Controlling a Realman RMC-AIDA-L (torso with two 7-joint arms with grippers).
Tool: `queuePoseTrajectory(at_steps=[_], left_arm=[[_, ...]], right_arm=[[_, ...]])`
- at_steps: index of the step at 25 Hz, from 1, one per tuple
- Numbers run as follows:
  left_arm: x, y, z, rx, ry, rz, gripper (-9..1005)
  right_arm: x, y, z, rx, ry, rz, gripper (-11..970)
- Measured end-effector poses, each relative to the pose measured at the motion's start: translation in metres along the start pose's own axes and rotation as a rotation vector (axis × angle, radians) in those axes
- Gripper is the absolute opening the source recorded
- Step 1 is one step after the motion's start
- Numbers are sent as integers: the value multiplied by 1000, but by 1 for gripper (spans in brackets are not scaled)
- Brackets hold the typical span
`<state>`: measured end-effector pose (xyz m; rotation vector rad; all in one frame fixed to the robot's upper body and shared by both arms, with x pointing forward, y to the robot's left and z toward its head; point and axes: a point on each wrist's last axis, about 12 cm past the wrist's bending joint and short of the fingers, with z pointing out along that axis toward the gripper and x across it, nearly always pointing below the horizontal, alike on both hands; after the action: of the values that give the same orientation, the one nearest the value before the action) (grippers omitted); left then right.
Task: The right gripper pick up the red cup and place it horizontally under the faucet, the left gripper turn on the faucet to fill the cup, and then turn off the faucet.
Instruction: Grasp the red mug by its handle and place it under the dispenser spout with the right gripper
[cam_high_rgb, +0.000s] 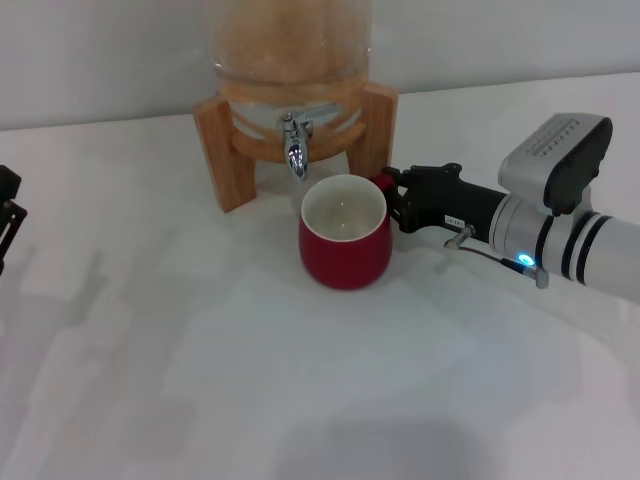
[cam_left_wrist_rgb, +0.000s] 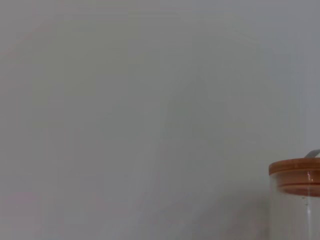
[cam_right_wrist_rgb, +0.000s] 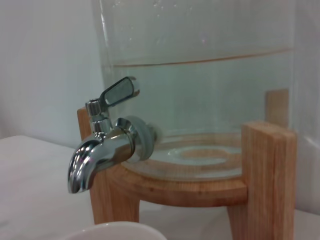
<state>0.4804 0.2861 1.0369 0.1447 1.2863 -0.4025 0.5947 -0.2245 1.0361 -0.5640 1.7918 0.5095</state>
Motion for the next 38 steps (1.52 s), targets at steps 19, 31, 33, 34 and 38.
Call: queuePoseTrajectory(at_steps=[19,31,33,34,38], left_arm=[[0,0,-1,-2,1,0,875],[0,0,-2,-1,2,0,875],[0,0,-2,-1,3,0,875],[0,0,-2,1,4,-1,875],[1,-2,-2,10,8,-2,875]], right_arm=[[-2,9,5,-43,2,5,194],[-5,7,9,-28,10,-1,195],[-5,7,9,-21,7,4,195],[-6,6,9,-17,5,6,195],[-6,5,10,-8,4,9,195]])
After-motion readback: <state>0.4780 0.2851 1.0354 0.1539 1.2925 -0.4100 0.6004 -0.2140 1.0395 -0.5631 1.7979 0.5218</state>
